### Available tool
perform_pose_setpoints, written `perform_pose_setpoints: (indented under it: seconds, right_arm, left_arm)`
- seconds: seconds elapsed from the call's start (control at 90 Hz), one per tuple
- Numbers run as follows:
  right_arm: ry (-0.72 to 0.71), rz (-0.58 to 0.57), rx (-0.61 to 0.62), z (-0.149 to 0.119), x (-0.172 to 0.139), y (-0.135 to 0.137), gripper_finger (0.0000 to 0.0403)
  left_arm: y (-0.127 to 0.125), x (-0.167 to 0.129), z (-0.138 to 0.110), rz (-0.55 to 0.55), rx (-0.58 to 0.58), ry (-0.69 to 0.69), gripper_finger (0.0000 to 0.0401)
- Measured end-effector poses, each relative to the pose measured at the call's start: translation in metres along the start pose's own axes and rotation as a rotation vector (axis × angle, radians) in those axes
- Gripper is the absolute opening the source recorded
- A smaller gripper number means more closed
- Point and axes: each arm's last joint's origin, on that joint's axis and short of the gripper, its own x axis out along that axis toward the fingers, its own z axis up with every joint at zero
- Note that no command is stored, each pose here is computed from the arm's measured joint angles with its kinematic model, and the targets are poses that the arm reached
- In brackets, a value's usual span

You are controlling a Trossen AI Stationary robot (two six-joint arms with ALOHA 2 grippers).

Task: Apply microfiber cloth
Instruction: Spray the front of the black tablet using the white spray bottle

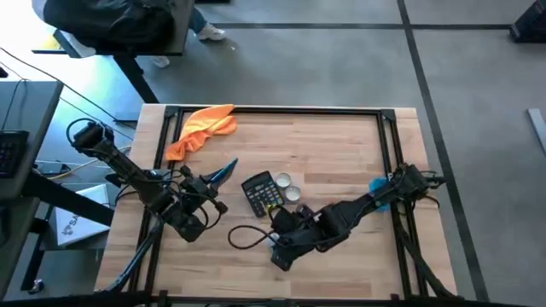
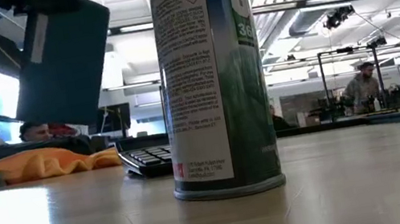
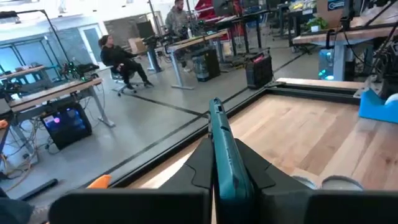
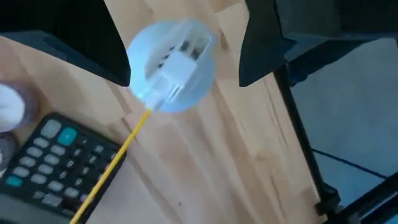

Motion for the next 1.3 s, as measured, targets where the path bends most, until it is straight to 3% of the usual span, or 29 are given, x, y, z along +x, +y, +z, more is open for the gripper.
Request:
perform_pose_setpoints:
  seconds: [0.333, 0.5, 0.844, 1.3]
  right_arm:
    - [0.02, -0.025, -0.01, -0.002, 0.003, -0.002, 0.0091]
    - [0.022, -0.034, -0.043, -0.002, 0.004, -0.002, 0.0042]
    - [0.041, -0.033, -0.118, -0.001, -0.002, -0.003, 0.003]
    - [0.053, -0.258, -0.168, 0.026, -0.058, -0.035, 0.0027]
  left_arm:
    - [0.0, 0.0, 0.0, 0.0, 0.001, 0.0, 0.0008]
    - [0.0, 0.0, 0.0, 0.0, 0.002, 0.0, 0.0008]
    - [0.0, 0.0, 0.0, 0.002, 0.003, -0.001, 0.0008]
    - [0.0, 0.0, 0.0, 0.001, 0.01, -0.001, 0.0008]
